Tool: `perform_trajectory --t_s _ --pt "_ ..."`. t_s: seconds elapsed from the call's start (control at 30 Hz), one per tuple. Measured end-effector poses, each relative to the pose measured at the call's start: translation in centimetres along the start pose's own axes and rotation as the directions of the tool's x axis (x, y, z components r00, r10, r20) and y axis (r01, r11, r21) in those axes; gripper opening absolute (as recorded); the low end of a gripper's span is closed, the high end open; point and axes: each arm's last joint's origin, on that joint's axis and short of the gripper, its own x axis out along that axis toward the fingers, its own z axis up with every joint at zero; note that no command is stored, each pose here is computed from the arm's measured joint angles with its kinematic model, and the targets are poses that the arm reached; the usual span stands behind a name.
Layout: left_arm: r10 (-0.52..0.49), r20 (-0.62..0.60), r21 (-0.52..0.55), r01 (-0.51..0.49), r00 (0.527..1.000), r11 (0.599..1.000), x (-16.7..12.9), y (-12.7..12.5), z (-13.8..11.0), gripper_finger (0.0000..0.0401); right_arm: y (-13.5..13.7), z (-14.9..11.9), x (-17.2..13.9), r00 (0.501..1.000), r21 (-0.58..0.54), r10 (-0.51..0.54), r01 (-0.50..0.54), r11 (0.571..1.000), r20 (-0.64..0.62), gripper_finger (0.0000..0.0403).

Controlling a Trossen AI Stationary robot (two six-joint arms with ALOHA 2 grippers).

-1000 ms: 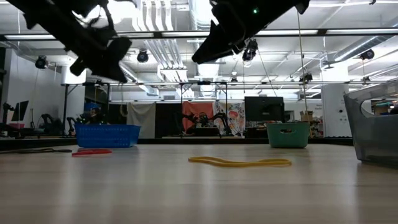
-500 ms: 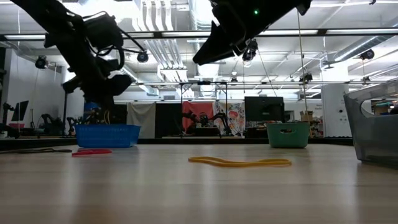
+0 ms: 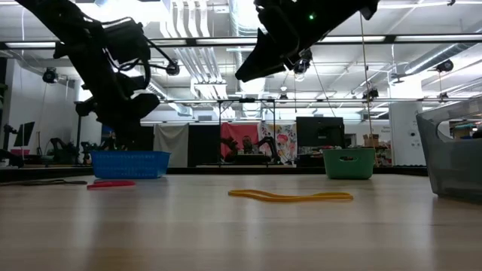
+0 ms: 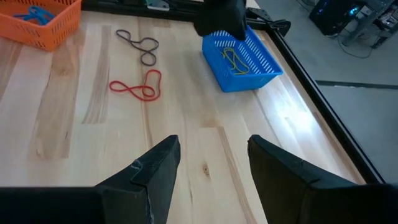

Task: Sort rubber bands into baskets
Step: Put the orange rubber band into right blue bin

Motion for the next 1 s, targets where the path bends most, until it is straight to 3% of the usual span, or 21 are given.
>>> perform_trajectory --t_s 0.17,0.33,0.5,0.67,0.87,1.0 --pt "-0.172 -0.028 -0.027 0.171 0.985 0.985 -1.4 -1.8 -0.9 0.0132 0.0 -0.5 0.0 0.999 -0.015 0.001 -0.002 1.000 -0.039 0.0185" --pt "-0.353 0.010 0.024 0.353 0.935 0.935 -4.3 -4.8 -2.9 0.0125 0.0 -1.0 -0.2 0.999 0.010 0.002 -0.001 1.000 -0.048 0.0185" --pt "-0.505 0.017 0.119 0.500 0.863 0.858 -7.6 -6.8 -4.3 0.0115 -0.3 -1.7 -1.0 0.999 0.030 0.002 -0.001 1.000 -0.051 0.0185" --pt "-0.627 0.009 0.248 0.605 0.779 0.756 -11.5 -8.6 -4.6 0.0111 -0.4 -2.4 -1.6 0.998 0.056 0.006 -0.002 0.998 -0.058 0.0185" --pt "-0.668 -0.085 0.325 0.654 0.739 0.683 -14.2 -10.0 -5.6 0.0110 -0.2 -4.0 -2.2 0.996 0.070 0.020 -0.014 0.997 -0.088 0.0185" --pt "-0.627 -0.209 0.316 0.659 0.751 0.683 -14.3 -10.8 -7.1 0.0110 -0.1 -4.7 -2.7 0.995 0.068 0.028 -0.022 0.997 -0.094 0.0185"
